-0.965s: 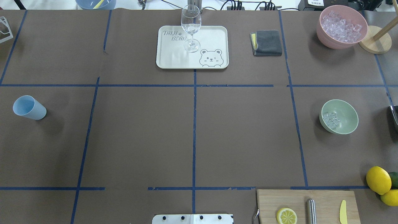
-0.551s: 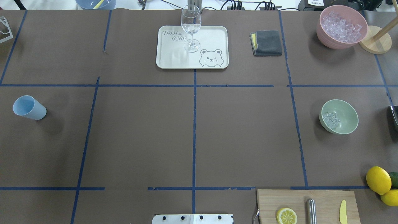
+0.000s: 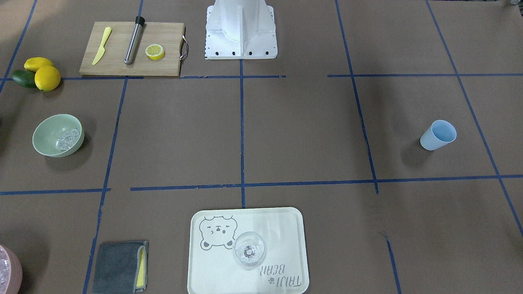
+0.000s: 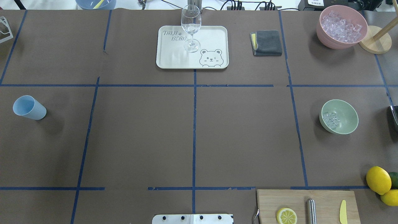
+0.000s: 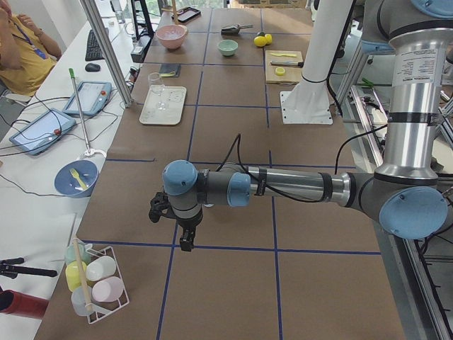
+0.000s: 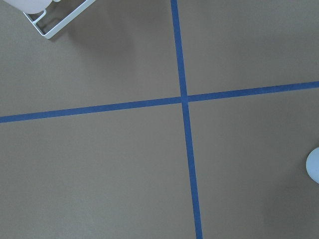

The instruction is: Pour ice into bowl

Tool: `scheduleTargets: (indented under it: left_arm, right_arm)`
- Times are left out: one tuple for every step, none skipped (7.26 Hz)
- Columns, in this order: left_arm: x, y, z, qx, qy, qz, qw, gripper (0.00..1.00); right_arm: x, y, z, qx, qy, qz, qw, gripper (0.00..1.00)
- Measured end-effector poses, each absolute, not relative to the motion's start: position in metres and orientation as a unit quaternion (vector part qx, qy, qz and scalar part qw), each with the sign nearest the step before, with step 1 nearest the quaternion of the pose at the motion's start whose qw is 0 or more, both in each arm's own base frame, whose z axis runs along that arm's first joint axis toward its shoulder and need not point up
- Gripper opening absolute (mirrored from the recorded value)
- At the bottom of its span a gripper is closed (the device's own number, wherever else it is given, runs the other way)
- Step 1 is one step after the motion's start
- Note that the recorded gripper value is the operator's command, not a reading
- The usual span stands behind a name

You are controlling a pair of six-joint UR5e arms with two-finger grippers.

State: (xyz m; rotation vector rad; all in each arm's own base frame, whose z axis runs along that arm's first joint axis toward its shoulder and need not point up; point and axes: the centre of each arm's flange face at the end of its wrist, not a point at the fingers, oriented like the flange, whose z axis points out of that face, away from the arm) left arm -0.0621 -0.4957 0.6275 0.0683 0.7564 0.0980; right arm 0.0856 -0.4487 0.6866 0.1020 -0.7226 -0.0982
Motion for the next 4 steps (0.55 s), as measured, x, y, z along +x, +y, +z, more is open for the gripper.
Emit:
scheduleTargets:
  left_arm:
    - [-0.0621,-0.4956,0.6262,0.034,0.369,0.048,0.928,1.00]
    - [-0.0622,-0.4953,0.6267,0.034,0.369,0.047,0.928,1.00]
    - [-0.0621,-0.4948,0.6286,0.032,0.369,0.047,0.928,1.00]
    - [-0.0618,-0.4944,0.6299,0.030,0.369,0.047,0.928,1.00]
  right_arm:
    - [0.0815,-0.4500,0.6849,0.049,-0.357,-0.052,0.931,1.00]
    - [0.0781,-0.4508,0.6845,0.048,-0.358,-0.055,0.931,1.00]
    - [0.0750,-0.4511,0.6855,0.045,-0.359,-0.057,0.931,1.00]
    - [0.0737,-0.4510,0.6867,0.044,-0.359,-0.058,0.931,1.00]
